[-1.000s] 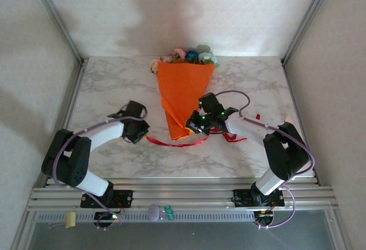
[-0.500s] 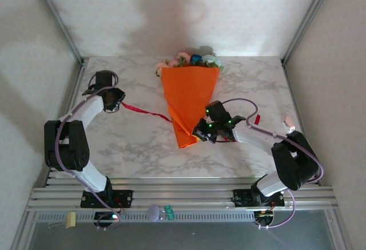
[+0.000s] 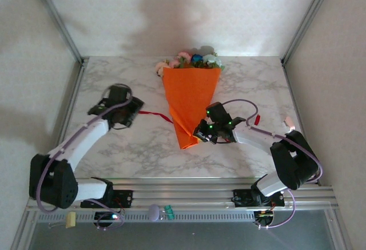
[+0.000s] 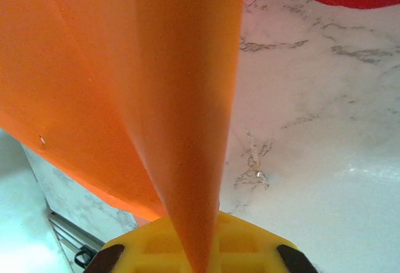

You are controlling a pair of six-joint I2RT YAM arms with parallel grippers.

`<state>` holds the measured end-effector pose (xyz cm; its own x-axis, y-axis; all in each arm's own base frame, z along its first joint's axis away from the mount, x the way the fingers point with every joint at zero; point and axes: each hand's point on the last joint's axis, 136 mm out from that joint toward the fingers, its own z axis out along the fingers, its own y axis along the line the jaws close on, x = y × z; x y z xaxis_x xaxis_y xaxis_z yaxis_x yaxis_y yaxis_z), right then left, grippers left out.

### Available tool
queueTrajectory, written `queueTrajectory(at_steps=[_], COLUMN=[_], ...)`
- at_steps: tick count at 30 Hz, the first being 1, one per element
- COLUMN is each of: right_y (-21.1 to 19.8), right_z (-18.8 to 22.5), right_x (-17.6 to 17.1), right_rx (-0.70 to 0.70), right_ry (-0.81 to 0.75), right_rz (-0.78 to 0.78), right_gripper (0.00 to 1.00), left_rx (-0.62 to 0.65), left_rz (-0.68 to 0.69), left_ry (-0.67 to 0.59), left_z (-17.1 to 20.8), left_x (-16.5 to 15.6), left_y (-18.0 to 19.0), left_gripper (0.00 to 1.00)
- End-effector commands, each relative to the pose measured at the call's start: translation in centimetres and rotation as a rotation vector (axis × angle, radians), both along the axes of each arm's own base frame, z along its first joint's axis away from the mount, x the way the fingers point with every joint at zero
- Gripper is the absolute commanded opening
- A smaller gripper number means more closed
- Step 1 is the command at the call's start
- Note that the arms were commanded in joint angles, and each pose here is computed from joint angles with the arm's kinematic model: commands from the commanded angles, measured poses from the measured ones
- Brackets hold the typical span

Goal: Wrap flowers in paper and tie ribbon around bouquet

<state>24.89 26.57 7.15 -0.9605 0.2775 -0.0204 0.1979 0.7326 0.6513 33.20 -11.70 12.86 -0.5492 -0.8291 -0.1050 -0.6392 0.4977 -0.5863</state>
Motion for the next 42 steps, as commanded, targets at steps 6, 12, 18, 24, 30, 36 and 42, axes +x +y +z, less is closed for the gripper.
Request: queueTrajectory(at_steps=[6, 12, 18, 24, 30, 36, 42], right_y=[-1.0, -1.1, -1.2, -1.3, -1.3, 0.2, 2.9], right_z=[1.1, 1.2, 1.3, 1.7, 1.4, 0.4, -0.9], right_x=[1.6, 1.8, 1.7, 1.5, 0.9, 0.0, -1.4], right_rx=[-0.013, -0.003, 0.001, 0.004, 0.02, 0.032, 0.042], right_ry=[-0.061, -0.065, -0.064, -0.067, -0.049, -0.017, 0.024], right_rz=[-0.018, -0.025, -0.031, -0.033, -0.044, -0.033, 0.002], right_gripper=[0.0, 0.0, 0.0, 0.0, 0.0, 0.0, 0.0], left_rx=[-0.149, -0.113, -0.131, -0.164, -0.201, -0.298, -0.382], left_rz=[0.085, 0.12, 0.126, 0.178, 0.265, 0.339, 0.33], left_ry=[0.107, 0.161, 0.231, 0.163, 0.017, -0.085, -0.126], left_z=[-5.6, -9.1, -12.9, -11.8, -6.2, -3.2, -2.9], left_x=[4.1, 6.2, 5.4, 6.7, 7.8, 7.3, 7.1], left_y=[-7.4, -8.0, -8.4, -5.7, -0.3, 3.8, 3.4], left_gripper=[0.67, 0.62, 0.36, 0.0, 0.0, 0.0, 0.0])
